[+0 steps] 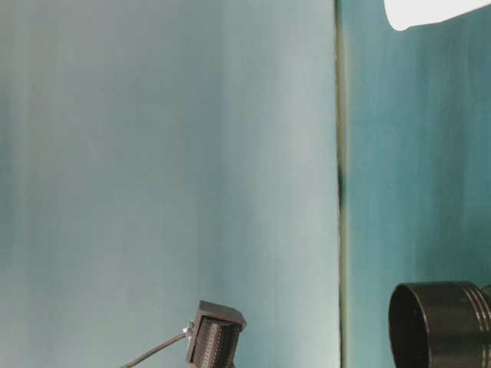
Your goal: Put the paper cup into the moved red handle cup holder.
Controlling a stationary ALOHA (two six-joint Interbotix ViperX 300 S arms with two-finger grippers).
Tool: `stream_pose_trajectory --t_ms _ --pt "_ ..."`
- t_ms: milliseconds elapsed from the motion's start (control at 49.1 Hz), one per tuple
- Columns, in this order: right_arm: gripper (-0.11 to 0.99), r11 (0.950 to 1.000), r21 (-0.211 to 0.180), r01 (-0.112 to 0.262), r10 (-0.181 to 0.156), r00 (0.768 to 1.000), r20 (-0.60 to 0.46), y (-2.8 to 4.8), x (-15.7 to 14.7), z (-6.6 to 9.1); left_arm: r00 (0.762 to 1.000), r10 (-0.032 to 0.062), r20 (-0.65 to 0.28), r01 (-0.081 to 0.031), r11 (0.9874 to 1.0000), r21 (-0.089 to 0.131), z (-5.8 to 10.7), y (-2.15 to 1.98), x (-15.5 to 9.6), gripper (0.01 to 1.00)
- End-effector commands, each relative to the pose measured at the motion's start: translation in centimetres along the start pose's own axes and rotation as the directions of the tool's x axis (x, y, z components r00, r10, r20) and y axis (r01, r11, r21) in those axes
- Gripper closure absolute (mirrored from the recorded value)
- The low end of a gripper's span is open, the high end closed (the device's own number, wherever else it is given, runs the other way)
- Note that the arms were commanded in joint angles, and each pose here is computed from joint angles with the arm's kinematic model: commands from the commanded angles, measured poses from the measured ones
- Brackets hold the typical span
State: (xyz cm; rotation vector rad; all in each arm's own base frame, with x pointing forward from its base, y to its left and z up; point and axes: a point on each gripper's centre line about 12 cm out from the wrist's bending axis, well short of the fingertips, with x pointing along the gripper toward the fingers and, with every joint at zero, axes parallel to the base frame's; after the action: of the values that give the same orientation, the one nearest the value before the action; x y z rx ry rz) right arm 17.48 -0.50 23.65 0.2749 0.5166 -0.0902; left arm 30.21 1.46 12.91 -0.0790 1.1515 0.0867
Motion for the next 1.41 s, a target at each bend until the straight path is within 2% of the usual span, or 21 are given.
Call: stream_pose_trajectory --t_ms 0,265,346,489,570,632,733,856,958,1141,1324,1385 --pt "0.98 0.9999 0.013 -0.002 0.002 1.0 0.011 0.07 0.0 0.3 1.0 -0.001 0.029 0.001 1.0 0.003 0.4 -0.02 -0.3 0.738" --pt "0.98 0.9999 0.013 -0.002 0.002 1.0 0.014 0.06 0.0 0.4 0.999 -0.0028 0.044 0.002 1.0 0.008 1.0 -0.14 -0.5 0.738" --pt "0.98 0.9999 0.012 -0.001 0.001 1.0 0.013 0.03 0.0 0.3 0.997 -0.0065 0.075 0.006 0.9999 0.012 2.2 -0.35 -1.6 0.738" --pt "0.98 0.9999 0.013 -0.001 0.001 1.0 0.012 0.04 0.0 0.3 0.995 -0.0065 0.104 0.005 0.9999 0.015 4.4 -0.46 -4.0 0.738" --pt "0.98 0.9999 0.012 -0.001 0.001 1.0 0.014 0.05 0.0 0.4 0.994 -0.008 0.11 0.005 0.9995 0.031 5.9 -0.64 -5.3 0.738" --pt "0.98 0.9999 0.011 -0.002 0.002 1.0 0.012 0.06 0.0 0.3 0.993 -0.0103 0.121 0.004 0.9986 0.054 7.1 -0.92 -6.1 0.738" --pt "0.98 0.9999 0.012 -0.001 0.001 1.0 0.014 0.04 0.0 0.3 0.992 -0.015 0.122 0.004 0.9961 0.088 9.0 -1.44 -6.6 0.738" --pt "0.98 0.9999 0.012 -0.004 0.004 1.0 0.026 0.07 0.0 0.5 0.994 -0.0177 0.111 0.006 0.9941 0.108 11.2 -1.99 -6.5 0.738" --pt "0.98 0.9999 0.012 -0.006 0.005 0.999 0.034 0.1 0.0 0.6 0.995 -0.0181 0.099 0.007 0.9934 0.115 12.6 -2.31 -6.2 0.738" --pt "0.98 0.9999 0.013 -0.007 0.007 0.999 0.033 0.12 0.0 0.6 0.996 -0.0181 0.084 0.009 0.9935 0.114 13.4 -2.49 -5.4 0.738" --pt "0.98 0.9999 0.011 -0.007 0.006 0.999 0.032 0.11 0.0 0.5 0.998 -0.0161 0.056 0.01 0.9932 0.116 13.1 -2.55 -4.1 0.738" --pt "0.98 0.9999 0.013 -0.006 0.005 0.999 0.032 0.09 0.0 0.6 0.999 -0.0148 0.046 0.009 0.9927 0.12 12.9 -2.6 -3.4 0.738"
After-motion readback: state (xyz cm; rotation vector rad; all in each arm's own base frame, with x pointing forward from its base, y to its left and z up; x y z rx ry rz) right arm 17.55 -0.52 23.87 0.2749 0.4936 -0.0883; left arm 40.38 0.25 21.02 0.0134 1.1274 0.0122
